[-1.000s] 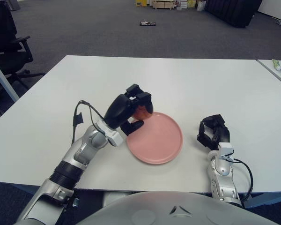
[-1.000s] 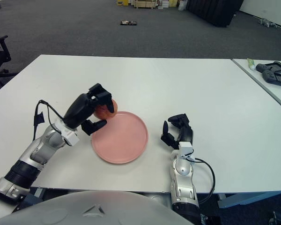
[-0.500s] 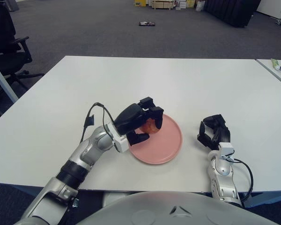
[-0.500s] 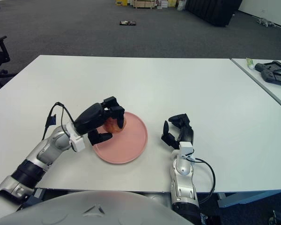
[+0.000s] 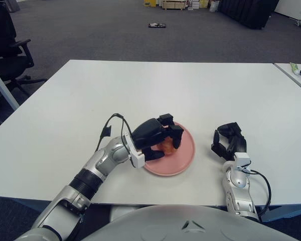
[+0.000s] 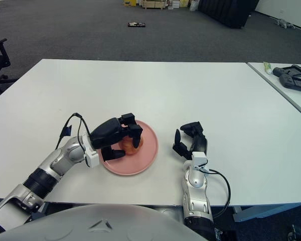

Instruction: Put the apple into the plate.

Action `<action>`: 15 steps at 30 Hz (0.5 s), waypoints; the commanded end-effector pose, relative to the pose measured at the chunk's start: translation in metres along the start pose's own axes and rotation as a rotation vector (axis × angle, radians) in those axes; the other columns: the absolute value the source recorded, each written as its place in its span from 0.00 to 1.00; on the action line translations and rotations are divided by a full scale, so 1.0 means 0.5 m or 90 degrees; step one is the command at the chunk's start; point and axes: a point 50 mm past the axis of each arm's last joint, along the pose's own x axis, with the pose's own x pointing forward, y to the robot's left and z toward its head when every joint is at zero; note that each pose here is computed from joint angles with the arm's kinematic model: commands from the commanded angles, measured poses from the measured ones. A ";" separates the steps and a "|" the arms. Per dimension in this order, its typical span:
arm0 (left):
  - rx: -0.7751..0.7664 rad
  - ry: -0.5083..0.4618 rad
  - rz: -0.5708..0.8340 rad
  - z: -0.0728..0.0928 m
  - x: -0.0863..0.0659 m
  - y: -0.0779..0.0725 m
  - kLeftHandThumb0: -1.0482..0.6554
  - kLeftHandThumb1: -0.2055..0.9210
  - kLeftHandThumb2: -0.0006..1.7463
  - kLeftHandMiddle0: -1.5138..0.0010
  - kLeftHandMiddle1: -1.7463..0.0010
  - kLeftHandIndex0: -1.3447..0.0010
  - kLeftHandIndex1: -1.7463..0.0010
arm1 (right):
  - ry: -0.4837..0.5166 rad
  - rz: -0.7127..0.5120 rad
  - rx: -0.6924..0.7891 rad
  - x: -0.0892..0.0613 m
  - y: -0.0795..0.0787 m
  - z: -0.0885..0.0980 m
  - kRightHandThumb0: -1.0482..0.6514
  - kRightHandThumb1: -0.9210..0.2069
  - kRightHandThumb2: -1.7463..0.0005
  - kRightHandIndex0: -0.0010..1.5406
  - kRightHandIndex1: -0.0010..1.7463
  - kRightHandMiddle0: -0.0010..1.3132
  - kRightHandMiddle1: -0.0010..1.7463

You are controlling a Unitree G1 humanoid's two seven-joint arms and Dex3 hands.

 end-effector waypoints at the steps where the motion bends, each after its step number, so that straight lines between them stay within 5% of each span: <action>1: 0.024 -0.003 -0.040 -0.007 0.008 -0.007 0.61 0.24 0.91 0.44 0.06 0.57 0.00 | -0.009 0.000 0.006 0.005 0.001 0.007 0.38 0.32 0.41 0.41 0.84 0.32 1.00; 15: 0.040 -0.026 -0.138 -0.002 0.012 -0.041 0.61 0.24 0.90 0.45 0.06 0.58 0.00 | -0.004 0.000 0.002 0.003 -0.001 0.008 0.38 0.32 0.42 0.41 0.85 0.32 1.00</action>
